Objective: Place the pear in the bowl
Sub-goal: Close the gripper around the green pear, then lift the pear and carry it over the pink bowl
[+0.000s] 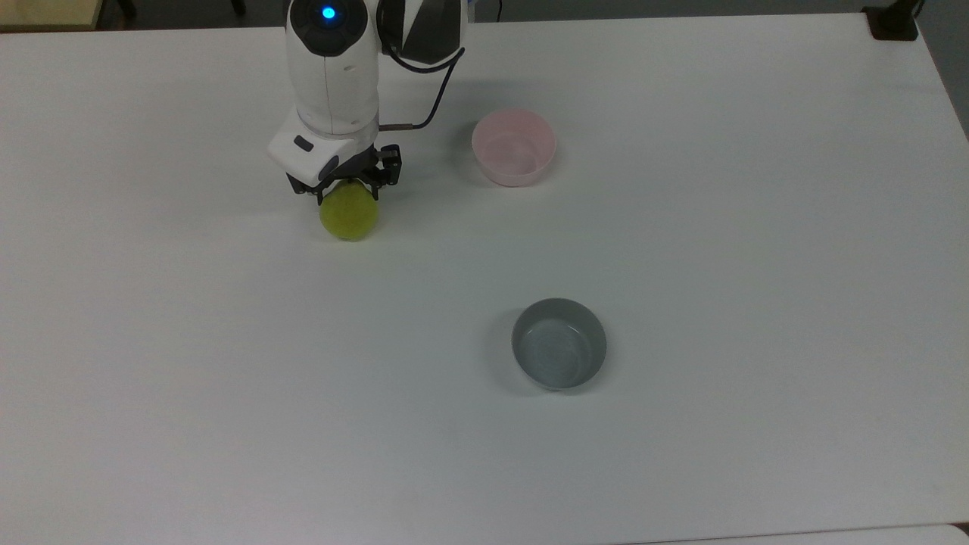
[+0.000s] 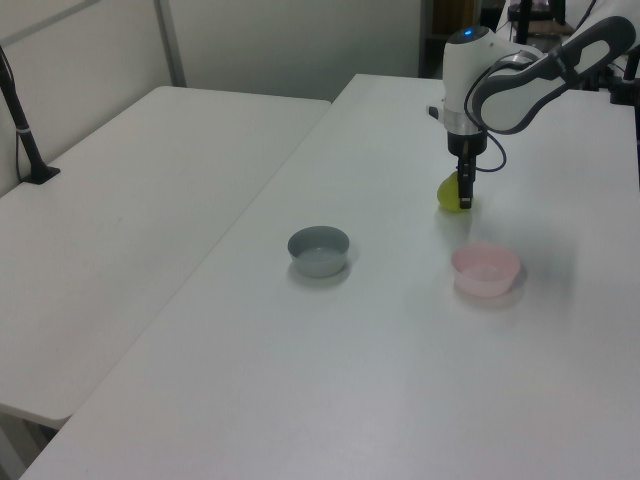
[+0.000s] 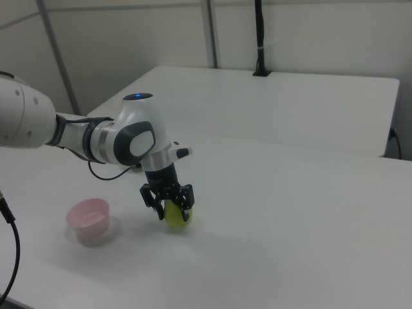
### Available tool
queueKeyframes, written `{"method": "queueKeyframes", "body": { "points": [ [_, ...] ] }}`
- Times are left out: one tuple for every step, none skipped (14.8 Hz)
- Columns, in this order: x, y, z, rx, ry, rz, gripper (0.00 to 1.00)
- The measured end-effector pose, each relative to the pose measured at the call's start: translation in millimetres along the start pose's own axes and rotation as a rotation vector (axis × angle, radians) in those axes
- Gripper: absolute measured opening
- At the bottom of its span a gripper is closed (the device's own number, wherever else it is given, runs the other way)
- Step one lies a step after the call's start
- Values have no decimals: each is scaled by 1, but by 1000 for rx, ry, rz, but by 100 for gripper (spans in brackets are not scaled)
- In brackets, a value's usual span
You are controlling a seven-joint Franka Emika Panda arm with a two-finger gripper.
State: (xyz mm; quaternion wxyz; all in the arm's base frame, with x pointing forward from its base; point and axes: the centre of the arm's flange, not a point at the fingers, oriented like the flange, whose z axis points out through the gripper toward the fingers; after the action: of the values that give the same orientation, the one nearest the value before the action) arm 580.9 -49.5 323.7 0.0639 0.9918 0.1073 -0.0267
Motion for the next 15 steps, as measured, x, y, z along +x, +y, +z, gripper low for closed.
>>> {"method": "queueKeyframes", "body": {
  "points": [
    [0,0,0,0,0,-2,73],
    [0,0,0,0,1,-7,73],
    [0,0,0,0,1,-12,73],
    [0,0,-1,-1,2,-14,73],
    [1,1,-3,-2,7,-14,73],
    [2,2,-8,-3,17,-13,73],
    [3,3,-17,-5,31,-11,73],
    [3,5,-27,-5,40,-8,73],
    [3,7,-39,-4,43,-5,73],
    [1,10,-52,-2,46,0,73],
    [-1,13,-65,1,50,5,73],
    [-4,15,-78,2,57,10,73],
    [-9,18,-93,5,69,16,73],
    [-11,19,-101,7,75,18,73],
    [-15,20,-109,10,78,20,73]
  ]
}}
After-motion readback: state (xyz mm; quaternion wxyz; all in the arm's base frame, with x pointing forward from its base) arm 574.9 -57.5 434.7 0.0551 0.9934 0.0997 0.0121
